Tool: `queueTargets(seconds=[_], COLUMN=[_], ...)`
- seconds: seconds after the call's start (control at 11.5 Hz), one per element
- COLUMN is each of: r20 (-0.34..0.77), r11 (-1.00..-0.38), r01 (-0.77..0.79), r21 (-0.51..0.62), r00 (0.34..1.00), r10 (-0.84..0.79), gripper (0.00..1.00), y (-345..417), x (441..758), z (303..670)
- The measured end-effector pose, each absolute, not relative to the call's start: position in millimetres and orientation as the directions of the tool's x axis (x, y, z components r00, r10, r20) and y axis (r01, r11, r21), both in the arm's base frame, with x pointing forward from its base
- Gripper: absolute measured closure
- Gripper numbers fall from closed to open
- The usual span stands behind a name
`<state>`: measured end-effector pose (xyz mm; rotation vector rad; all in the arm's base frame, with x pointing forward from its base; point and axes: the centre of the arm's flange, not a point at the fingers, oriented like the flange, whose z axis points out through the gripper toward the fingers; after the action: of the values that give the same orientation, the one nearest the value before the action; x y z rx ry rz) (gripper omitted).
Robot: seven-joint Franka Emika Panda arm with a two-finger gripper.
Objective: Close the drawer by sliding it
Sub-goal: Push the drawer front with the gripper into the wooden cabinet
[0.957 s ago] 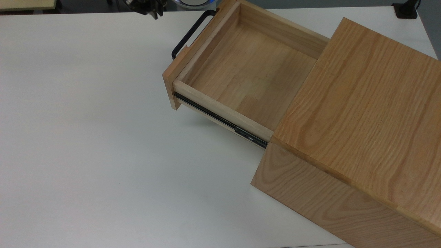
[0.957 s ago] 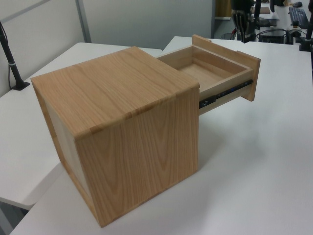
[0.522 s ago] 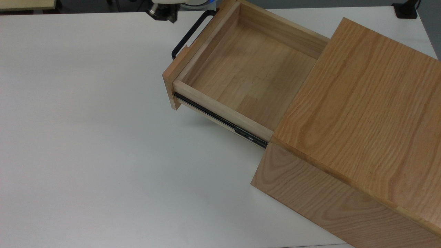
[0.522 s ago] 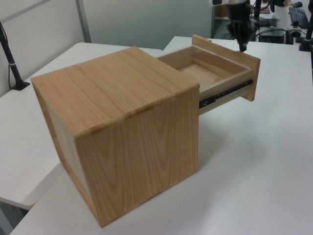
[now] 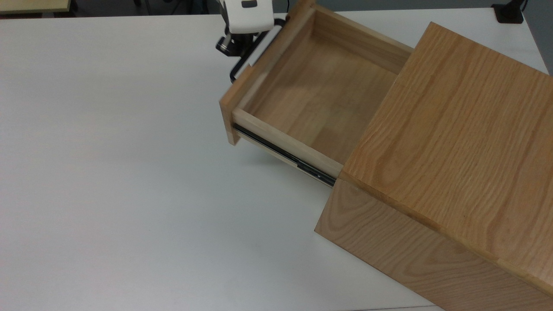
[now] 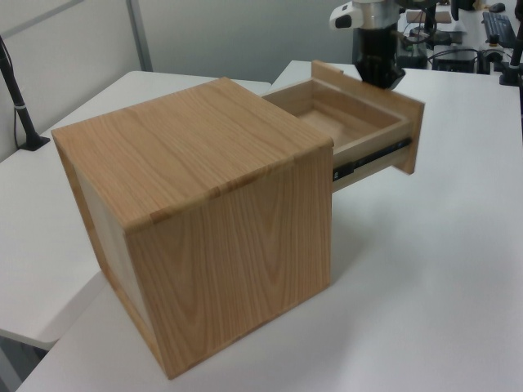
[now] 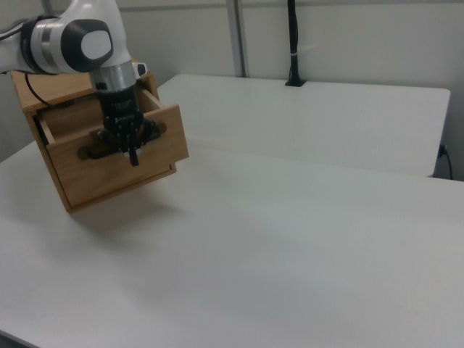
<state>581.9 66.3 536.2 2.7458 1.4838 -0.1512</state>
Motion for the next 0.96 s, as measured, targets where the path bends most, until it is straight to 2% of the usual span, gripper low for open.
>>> queueTargets(seconds=[0.61,0.78,0.96], r20=[0.014,0.080,0.124], r11=[-0.559,-0.570,-0.578], r01=[0.829,0.821,0.814], r21=[-0.016,0.017,0.062], r00=[0.559,0.567,0.568], r10=[0.829,0.820,0.813], gripper=[1.00,1.00,1.00], y=[144,165,187], x=[612,626,639], z=[529,534,522])
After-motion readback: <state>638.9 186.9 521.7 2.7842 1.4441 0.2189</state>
